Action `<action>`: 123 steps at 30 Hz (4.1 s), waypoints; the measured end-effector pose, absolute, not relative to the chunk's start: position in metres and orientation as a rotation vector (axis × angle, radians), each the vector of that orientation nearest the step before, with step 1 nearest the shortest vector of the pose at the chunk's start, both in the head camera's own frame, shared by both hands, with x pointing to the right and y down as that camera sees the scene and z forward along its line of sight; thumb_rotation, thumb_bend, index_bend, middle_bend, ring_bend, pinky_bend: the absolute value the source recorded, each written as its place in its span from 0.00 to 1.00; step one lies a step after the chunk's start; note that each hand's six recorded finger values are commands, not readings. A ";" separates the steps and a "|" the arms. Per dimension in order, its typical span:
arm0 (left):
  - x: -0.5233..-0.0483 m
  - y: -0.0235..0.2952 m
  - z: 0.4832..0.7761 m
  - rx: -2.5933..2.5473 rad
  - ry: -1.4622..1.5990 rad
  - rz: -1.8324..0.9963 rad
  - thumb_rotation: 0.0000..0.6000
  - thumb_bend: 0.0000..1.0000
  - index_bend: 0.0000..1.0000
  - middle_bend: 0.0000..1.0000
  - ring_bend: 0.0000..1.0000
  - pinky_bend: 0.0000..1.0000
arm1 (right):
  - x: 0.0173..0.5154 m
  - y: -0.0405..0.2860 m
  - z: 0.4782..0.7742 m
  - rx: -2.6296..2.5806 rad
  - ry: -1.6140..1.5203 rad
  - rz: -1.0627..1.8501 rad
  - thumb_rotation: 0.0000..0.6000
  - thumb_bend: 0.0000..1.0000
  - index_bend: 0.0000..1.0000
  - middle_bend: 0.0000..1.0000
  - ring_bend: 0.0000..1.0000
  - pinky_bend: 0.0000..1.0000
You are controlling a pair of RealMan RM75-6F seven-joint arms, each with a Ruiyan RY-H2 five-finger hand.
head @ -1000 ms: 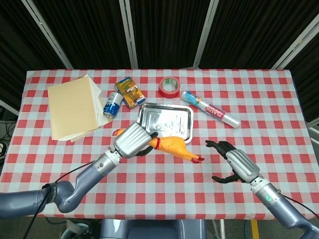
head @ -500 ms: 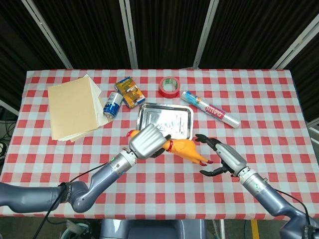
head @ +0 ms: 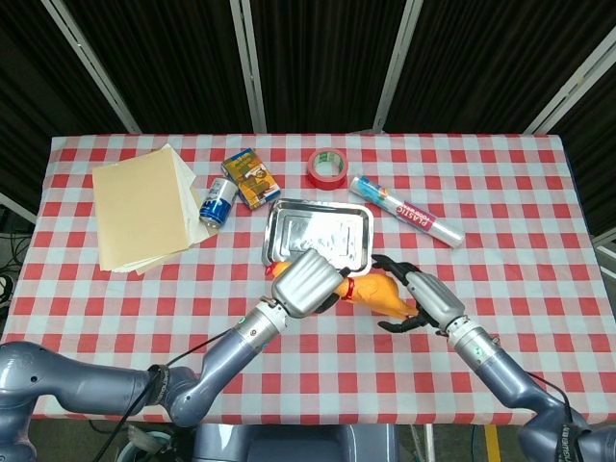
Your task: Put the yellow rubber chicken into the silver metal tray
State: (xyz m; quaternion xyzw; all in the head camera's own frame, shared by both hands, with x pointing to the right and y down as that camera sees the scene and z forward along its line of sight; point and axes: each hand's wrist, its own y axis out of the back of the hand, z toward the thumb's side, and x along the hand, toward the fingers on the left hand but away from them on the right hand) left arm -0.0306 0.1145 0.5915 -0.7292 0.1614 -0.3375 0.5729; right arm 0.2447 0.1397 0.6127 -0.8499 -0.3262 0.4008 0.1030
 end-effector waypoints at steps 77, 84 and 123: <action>-0.028 0.119 0.594 -1.680 0.396 -0.797 1.00 0.68 0.76 0.80 0.72 0.74 | 0.255 0.123 0.634 -2.420 -0.982 1.315 1.00 0.24 0.33 0.32 0.34 0.31; -0.028 0.122 0.594 -1.691 0.389 -0.796 1.00 0.68 0.76 0.80 0.72 0.74 | 0.255 0.119 0.634 -2.409 -1.017 1.303 1.00 0.26 0.76 0.64 0.69 0.68; -0.030 0.115 0.596 -1.668 0.418 -0.805 1.00 0.68 0.76 0.80 0.72 0.74 | 0.266 0.121 0.630 -2.412 -0.950 1.317 1.00 0.31 0.00 0.16 0.11 0.11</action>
